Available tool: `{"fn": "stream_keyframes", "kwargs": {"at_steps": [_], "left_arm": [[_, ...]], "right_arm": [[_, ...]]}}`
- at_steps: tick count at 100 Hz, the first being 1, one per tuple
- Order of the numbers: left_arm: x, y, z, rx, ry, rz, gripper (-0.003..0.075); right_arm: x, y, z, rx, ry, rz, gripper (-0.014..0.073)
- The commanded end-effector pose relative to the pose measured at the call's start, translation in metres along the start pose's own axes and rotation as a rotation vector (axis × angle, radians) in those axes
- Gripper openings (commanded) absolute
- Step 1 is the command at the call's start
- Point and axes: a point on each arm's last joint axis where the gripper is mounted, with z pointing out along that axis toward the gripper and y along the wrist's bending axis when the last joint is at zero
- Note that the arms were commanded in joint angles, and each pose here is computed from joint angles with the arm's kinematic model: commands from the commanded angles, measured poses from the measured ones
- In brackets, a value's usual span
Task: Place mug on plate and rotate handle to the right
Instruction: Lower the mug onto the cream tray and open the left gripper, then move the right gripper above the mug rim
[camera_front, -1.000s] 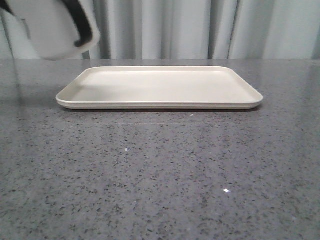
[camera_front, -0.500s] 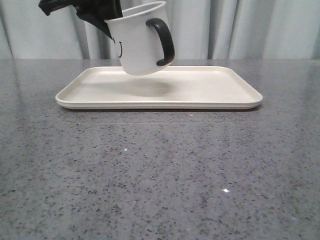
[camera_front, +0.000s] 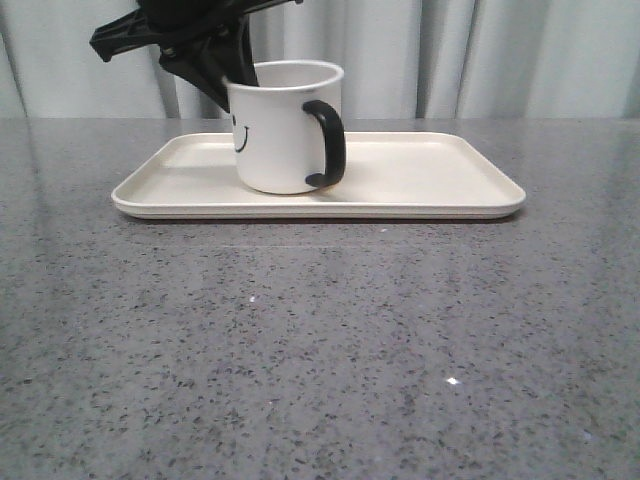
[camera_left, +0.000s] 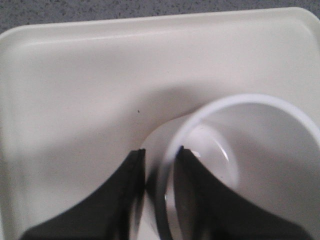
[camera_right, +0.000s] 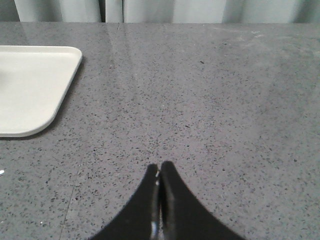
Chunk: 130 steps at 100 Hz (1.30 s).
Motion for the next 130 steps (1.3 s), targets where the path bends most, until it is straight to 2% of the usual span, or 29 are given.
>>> {"fn": "stream_keyframes", "kwargs": {"at_steps": [1, 10, 19, 38, 67, 90, 107, 119, 130], "left_arm": [[-0.015, -0.013, -0.03, 0.06, -0.125, 0.003, 0.0294], [-0.015, -0.013, -0.03, 0.059, -0.122, 0.003, 0.0375], [-0.014, -0.013, -0.03, 0.056, -0.113, 0.003, 0.0407], [-0.017, -0.017, -0.048, 0.075, -0.164, 0.033, 0.041], [-0.012, -0.016, -0.111, 0.072, -0.308, 0.099, 0.0406], [0.02, -0.005, -0.162, 0.1, -0.464, 0.12, 0.0303], [0.056, 0.007, -0.188, 0.098, -0.488, 0.156, 0.0218], [0.077, 0.014, -0.204, 0.101, -0.51, 0.169, 0.015], [0.096, 0.021, -0.217, 0.108, -0.531, 0.17, 0.0081]], "right_arm": [[-0.019, 0.001, -0.002, -0.008, -0.102, -0.009, -0.0061], [-0.019, 0.001, -0.002, -0.008, -0.102, -0.009, -0.0061], [-0.019, 0.001, -0.002, -0.008, -0.102, -0.009, -0.0061], [-0.018, 0.001, -0.002, -0.007, -0.099, -0.009, -0.0061], [-0.03, 0.005, -0.008, -0.052, -0.126, -0.019, -0.006], [-0.046, 0.012, -0.004, -0.118, -0.073, -0.071, -0.0057], [-0.069, 0.021, 0.001, -0.175, -0.071, -0.085, -0.0049], [-0.084, 0.028, 0.011, -0.202, -0.019, -0.101, 0.0028], [-0.098, 0.036, 0.021, -0.223, 0.04, -0.117, 0.0141]]}}
